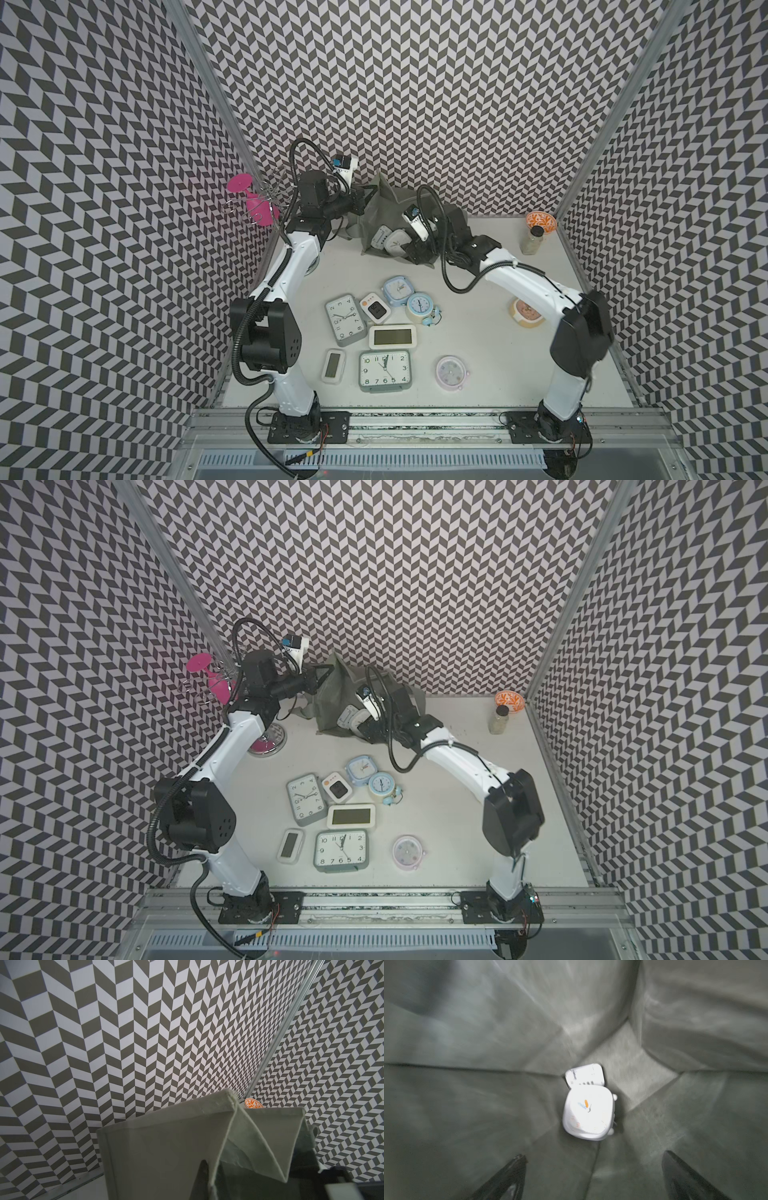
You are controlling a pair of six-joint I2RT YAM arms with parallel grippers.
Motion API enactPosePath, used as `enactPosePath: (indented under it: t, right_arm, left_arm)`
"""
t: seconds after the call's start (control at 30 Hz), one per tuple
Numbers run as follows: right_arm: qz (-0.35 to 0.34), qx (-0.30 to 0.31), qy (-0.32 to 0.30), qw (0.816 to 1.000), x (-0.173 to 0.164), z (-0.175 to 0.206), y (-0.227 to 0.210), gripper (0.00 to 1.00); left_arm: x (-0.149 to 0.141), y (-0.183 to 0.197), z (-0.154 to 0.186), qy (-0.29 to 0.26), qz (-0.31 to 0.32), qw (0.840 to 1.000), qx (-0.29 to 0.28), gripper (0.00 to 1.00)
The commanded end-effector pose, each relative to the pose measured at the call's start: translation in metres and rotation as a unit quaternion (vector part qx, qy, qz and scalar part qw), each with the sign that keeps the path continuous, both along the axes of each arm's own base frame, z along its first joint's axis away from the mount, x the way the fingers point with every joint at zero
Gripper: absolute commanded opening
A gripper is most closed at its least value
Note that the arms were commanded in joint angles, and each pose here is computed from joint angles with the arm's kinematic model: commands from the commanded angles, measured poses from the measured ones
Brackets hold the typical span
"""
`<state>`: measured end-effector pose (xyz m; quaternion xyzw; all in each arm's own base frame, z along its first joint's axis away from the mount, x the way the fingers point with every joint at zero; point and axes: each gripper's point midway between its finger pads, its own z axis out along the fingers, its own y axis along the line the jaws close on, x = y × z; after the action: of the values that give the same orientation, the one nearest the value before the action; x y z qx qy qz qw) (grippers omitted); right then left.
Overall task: Put the alarm clock into the canvas bag
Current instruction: Place the alarm at the canvas bag, then pick up the alarm from the center of the board.
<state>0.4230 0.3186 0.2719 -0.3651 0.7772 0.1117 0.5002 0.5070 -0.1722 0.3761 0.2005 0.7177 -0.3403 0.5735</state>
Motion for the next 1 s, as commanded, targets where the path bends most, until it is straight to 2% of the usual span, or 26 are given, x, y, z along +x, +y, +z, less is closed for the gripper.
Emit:
enactPosePath:
  t: [0.0, 0.17, 0.3, 0.63, 0.97]
  right_arm:
    - [-0.022, 0.083, 0.006, 0.996, -0.031, 0.023, -0.018, 0.99]
    - [-0.042, 0.1, 0.037, 0.993, -0.08, 0.011, -0.055, 0.99]
    - [-0.03, 0.1, 0.061, 0.993, -0.106, -0.002, -0.067, 0.99]
    - [-0.046, 0.051, 0.163, 0.984, -0.138, -0.077, -0.086, 0.99]
    - [-0.014, 0.006, 0.232, 0.973, -0.139, -0.137, -0.059, 0.99]
  left_arm:
    - [-0.012, -0.003, 0.022, -0.024, -0.012, 1.0, -0.004, 0.0]
    - [-0.011, -0.001, 0.021, -0.024, -0.013, 1.0, -0.01, 0.0]
    - [-0.01, 0.003, 0.02, -0.022, -0.01, 1.0, -0.013, 0.0]
    - [-0.017, 0.016, 0.036, -0.045, 0.009, 0.998, -0.032, 0.0]
    - [-0.016, 0.029, 0.039, -0.052, 0.025, 0.998, -0.038, 0.0]
